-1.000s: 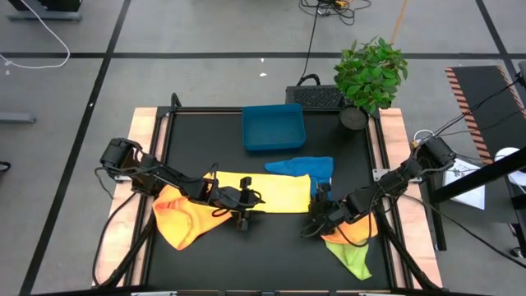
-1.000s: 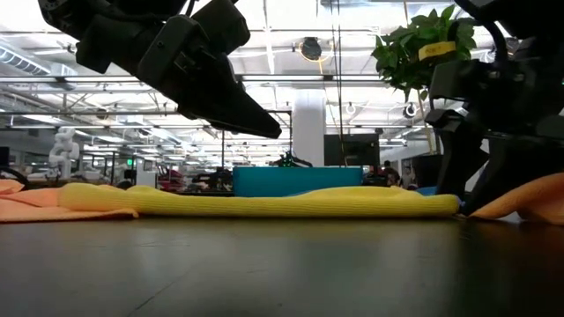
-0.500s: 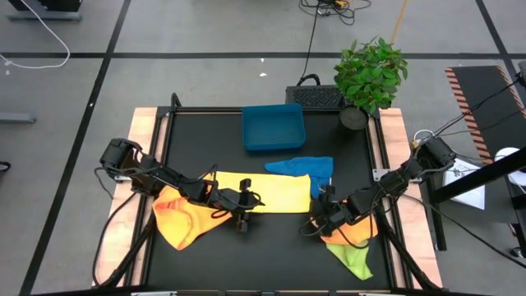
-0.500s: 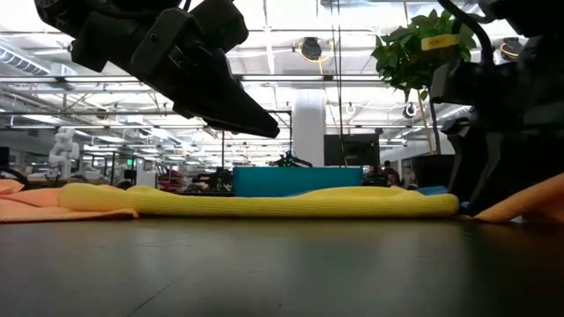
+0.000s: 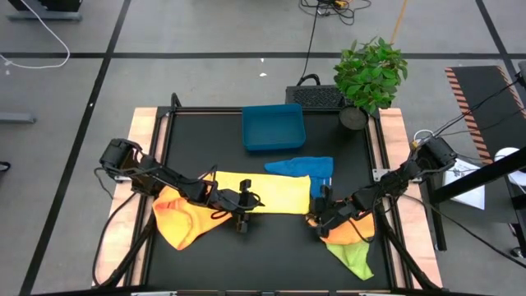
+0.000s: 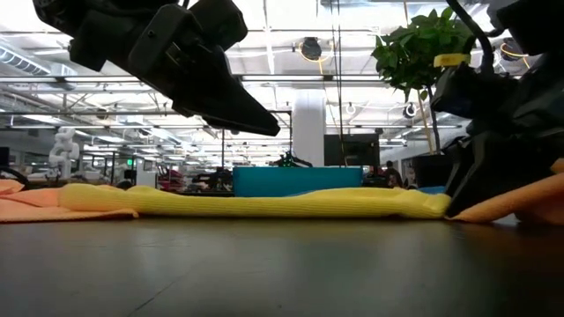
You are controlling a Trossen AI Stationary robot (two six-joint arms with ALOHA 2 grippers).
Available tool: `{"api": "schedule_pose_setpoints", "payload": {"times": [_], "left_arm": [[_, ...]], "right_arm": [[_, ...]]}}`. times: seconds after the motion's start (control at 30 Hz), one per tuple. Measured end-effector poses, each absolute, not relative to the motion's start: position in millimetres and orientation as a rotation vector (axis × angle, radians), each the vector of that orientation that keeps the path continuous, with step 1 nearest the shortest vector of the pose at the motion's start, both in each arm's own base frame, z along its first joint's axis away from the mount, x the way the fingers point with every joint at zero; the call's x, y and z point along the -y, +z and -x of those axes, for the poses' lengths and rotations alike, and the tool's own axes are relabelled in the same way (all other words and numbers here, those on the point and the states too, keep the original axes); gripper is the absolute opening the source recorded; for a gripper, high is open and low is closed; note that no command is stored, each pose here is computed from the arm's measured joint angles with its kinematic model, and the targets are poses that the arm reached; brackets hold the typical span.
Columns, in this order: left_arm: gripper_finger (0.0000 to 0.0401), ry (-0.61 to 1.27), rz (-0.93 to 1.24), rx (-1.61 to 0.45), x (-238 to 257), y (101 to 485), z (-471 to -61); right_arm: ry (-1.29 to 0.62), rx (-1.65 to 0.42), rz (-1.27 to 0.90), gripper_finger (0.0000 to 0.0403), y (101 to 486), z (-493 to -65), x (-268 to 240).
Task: Fold microfiber towels
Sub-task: Fold the yellow microfiber towel
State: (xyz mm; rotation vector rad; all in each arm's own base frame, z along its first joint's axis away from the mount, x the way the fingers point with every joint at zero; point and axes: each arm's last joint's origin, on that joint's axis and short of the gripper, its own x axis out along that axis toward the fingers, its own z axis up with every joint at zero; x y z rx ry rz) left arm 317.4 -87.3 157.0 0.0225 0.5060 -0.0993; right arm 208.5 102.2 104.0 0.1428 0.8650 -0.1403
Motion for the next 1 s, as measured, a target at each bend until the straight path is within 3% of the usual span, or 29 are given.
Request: {"api": "schedule_pose_setpoints", "payload": {"times": [0.27,0.53,0.77,1.0], "left_arm": [[0.0147,-0.103,-0.025,-0.477,88.9,151.5,-321.8],[0.0147,-0.114,-0.061,-0.445,93.2,132.6,-336.3],[0.0147,-0.105,-0.181,-0.382,114.4,134.8,-378.1],[0.0147,0.145,-0.315,-0.417,124.9,144.3,-408.7]], "right_arm": [[-0.065,-0.846,-0.123,0.0006,108.6,-210.0,-103.1],[-0.046,-0.728,-0.178,0.0006,136.5,-209.8,-98.1],[-0.064,-0.657,-0.221,0.0003,151.2,-211.2,-89.9],[-0.078,-0.655,-0.232,0.0003,151.4,-212.9,-86.1]]}}
